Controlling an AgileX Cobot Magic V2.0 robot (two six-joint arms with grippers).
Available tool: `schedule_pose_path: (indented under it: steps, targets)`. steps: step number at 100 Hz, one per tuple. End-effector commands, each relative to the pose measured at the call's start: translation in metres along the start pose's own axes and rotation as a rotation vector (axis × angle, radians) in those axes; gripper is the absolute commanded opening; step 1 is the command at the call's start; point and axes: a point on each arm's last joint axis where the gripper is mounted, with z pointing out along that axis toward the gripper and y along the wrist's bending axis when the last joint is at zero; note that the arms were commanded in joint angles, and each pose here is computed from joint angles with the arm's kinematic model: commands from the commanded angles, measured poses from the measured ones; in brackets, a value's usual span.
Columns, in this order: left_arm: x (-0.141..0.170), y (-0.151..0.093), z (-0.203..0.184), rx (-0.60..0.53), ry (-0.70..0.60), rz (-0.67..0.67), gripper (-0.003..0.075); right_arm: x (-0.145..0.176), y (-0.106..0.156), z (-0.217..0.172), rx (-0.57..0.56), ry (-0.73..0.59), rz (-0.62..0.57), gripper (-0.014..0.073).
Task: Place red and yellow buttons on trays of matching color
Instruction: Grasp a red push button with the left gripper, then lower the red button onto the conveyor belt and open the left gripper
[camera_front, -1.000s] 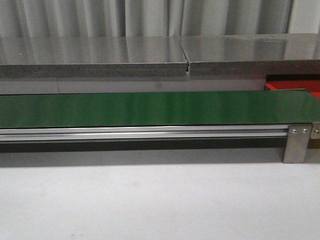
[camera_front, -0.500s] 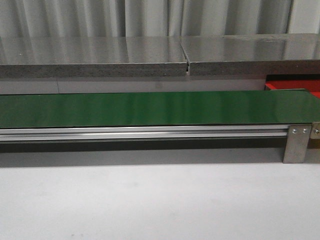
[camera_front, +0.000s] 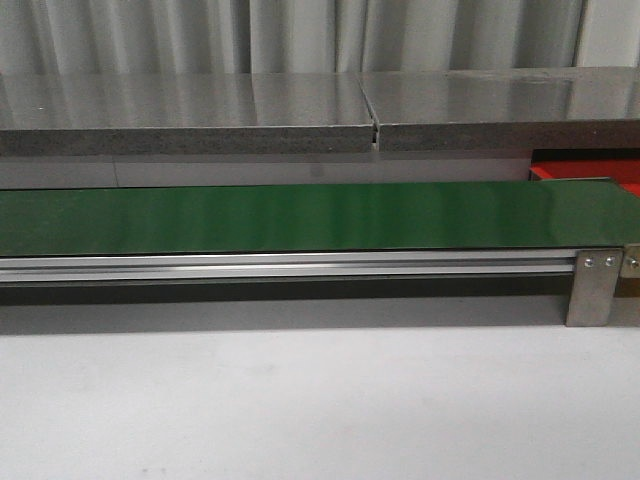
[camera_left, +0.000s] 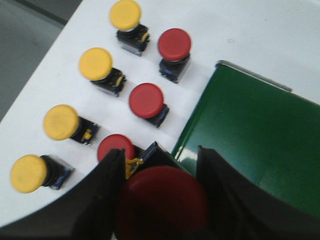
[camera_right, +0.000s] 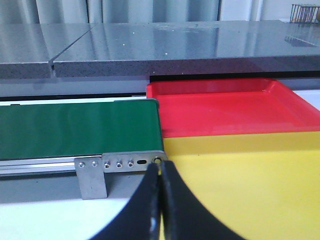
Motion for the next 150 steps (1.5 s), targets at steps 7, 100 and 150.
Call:
schedule_pose_path:
  steps: [7, 100, 150]
  targets:
    - [-0.019, -0.024, -0.002, 0.039, -0.047, 0.072, -0.0011, -0.011, 0.0, -0.002, 0.001, -0.102, -0.01, -0.0067]
    - [-0.021, -0.061, 0.045, 0.156, 0.065, 0.092, 0.0003, -0.011, 0.0, -0.002, 0.001, -0.102, -0.01, -0.0067]
    - [-0.017, -0.061, 0.046, 0.153, 0.11, 0.093, 0.0683, -0.011, 0.0, -0.002, 0.001, -0.102, -0.01, -0.0067]
